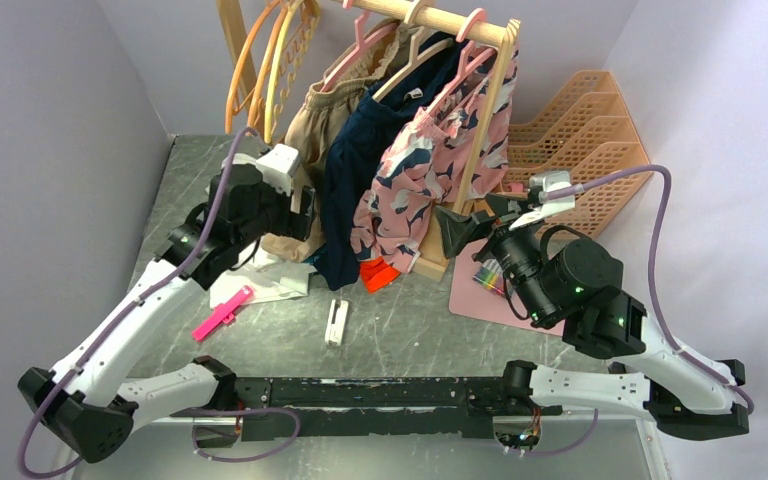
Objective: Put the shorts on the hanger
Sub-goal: Adjust the shorts on the hanger.
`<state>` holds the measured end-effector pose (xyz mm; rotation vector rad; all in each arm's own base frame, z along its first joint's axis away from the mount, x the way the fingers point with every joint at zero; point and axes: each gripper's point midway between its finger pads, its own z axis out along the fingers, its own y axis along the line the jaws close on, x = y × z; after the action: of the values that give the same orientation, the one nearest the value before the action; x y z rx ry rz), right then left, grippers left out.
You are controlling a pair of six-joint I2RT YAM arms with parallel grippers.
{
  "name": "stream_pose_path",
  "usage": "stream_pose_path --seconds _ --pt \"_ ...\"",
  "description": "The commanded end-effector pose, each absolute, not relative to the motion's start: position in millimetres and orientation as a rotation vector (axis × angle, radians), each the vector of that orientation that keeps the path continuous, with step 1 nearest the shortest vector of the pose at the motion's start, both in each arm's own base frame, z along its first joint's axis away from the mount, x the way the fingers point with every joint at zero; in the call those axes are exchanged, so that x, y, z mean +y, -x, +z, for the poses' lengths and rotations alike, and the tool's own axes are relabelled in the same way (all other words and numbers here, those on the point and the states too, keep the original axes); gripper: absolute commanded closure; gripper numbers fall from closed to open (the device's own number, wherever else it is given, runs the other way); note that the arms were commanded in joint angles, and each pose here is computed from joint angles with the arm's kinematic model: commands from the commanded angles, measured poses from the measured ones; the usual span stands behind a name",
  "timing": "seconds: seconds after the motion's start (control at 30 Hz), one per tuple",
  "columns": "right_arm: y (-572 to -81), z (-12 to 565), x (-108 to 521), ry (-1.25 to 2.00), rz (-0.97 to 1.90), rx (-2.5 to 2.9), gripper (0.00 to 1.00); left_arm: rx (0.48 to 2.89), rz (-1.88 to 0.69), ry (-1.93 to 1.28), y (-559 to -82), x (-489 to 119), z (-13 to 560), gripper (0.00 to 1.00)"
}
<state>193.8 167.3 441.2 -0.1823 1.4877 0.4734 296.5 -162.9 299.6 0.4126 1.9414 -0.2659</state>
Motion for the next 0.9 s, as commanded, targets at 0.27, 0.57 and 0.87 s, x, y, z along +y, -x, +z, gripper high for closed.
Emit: stream_pose_path --seconds 0.27,0.57,0.87 --pt "-190.0 435.7 163.3 0.169 0.499 1.508 0.02 1.984 -0.398 -0.311 -322.5 -173.5 239.5 0.28" --pt "-190.0 433.6 164.6 0.169 0.503 1.513 0.02 1.943 -0.446 -0.350 -330.0 -185.8 250.6 0.91" --pt "-191.8 434.6 169.2 0.178 0.496 1.507 0.02 1.637 -0.608 -0.375 -280.6 -182.4 412.0 0.93"
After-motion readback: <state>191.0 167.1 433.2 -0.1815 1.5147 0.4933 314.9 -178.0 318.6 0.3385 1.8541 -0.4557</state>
